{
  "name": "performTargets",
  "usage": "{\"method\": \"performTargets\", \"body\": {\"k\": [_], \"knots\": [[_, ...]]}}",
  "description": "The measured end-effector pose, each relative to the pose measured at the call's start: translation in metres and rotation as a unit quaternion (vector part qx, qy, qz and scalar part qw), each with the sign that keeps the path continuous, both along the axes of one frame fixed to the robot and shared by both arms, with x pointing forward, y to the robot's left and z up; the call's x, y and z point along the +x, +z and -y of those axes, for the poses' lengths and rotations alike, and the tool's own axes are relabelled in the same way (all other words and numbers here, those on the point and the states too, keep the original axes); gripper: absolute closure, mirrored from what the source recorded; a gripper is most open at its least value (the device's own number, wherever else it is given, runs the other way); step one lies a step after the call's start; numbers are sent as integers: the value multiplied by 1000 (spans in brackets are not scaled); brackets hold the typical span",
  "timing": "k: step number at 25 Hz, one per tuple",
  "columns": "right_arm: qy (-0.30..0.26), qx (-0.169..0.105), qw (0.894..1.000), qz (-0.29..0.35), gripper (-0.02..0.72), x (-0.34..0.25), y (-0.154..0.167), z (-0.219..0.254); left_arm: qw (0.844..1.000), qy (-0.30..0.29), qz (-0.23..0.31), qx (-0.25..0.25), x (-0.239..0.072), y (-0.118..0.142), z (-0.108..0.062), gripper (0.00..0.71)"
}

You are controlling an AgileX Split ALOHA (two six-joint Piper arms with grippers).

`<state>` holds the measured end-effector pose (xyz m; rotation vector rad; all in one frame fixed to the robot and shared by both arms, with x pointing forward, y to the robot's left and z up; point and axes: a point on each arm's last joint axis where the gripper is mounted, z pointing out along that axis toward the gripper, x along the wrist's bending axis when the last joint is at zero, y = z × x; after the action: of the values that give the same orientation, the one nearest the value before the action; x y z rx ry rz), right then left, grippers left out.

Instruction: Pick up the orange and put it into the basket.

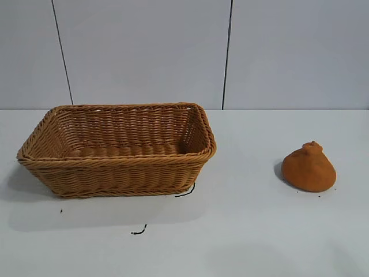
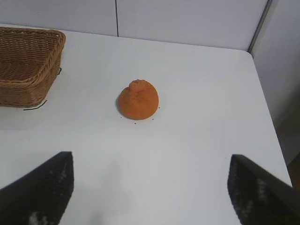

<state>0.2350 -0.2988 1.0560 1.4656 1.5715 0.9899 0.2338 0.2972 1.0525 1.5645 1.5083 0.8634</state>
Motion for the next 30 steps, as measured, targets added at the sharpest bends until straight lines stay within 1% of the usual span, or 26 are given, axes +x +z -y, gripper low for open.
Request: {"method": "performTargets", "body": {"k": [5, 7, 9, 11, 13, 17, 19, 23, 27, 30], "knots": [[0, 0, 1000, 5, 69, 0, 1, 0, 1000, 0, 0, 0, 0, 0, 0, 71], [0, 1, 1000, 26, 69, 0, 8, 0, 1000, 0, 0, 0, 0, 0, 0, 71], [0, 2, 1000, 30, 69, 4, 17, 0, 1000, 0, 0, 0, 0, 0, 0, 71], [-3, 7, 1000, 6, 69, 15, 25, -1, 1000, 0, 0, 0, 0, 0, 0, 71], [-8, 15, 999, -35, 69, 32, 34, -2, 1000, 0, 0, 0, 0, 0, 0, 71], [-18, 25, 994, -107, 69, 76, 54, -4, 1000, 0, 0, 0, 0, 0, 0, 71], [-20, 29, 988, -150, 69, 107, 62, -5, 1000, 0, 0, 0, 0, 0, 0, 71], [-24, 28, 978, -206, 69, 163, 71, -8, 1000, 0, 0, 0, 0, 0, 0, 71], [-26, 29, 963, -266, 69, 228, 63, -12, 1000, 0, 0, 0, 0, 0, 0, 71], [-27, 32, 948, -316, 69, 274, 46, -15, 1000, 0, 0, 0, 0, 0, 0, 71]]}}
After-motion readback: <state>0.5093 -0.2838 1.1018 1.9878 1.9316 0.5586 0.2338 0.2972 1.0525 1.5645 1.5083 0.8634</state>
